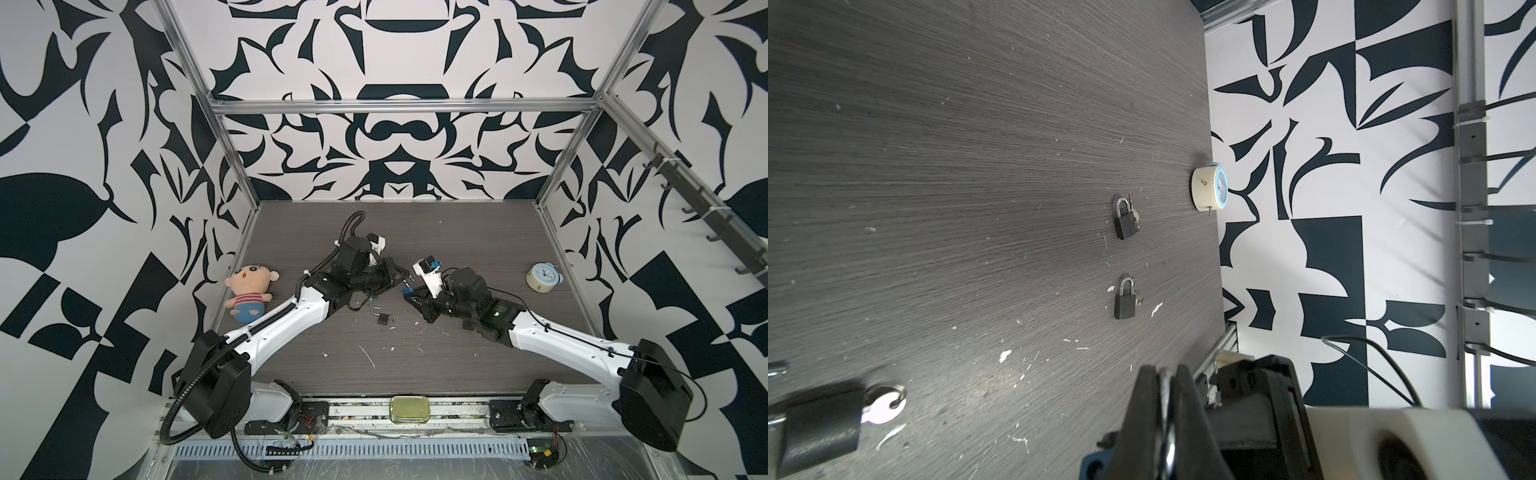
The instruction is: Lock with the key
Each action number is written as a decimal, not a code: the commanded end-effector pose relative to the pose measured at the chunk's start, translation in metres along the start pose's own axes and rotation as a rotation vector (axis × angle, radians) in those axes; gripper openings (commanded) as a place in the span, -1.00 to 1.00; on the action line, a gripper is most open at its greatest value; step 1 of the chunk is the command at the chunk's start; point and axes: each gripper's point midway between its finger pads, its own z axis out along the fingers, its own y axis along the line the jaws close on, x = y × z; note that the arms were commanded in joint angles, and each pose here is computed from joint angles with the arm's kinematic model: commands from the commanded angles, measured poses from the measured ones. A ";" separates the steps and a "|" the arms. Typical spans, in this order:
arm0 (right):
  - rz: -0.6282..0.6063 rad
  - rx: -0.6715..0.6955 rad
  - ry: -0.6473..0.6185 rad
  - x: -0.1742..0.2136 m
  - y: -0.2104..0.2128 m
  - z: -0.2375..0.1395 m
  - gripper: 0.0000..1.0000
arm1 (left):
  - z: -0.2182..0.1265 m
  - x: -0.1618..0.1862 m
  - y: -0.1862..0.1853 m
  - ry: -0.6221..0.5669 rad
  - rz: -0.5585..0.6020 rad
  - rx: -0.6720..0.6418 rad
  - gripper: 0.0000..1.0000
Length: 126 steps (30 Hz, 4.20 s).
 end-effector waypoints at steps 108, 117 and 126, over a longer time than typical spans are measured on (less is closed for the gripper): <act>0.323 -0.806 0.068 -0.074 0.121 -0.115 -1.00 | -0.044 0.063 0.005 0.195 0.334 0.204 -1.00; 0.343 -0.758 0.018 -0.085 0.113 -0.107 -1.00 | -0.040 0.075 0.006 0.225 0.323 0.215 -1.00; 0.353 -0.747 -0.030 -0.097 0.111 -0.105 -1.00 | -0.034 0.096 0.012 0.258 0.317 0.210 -1.00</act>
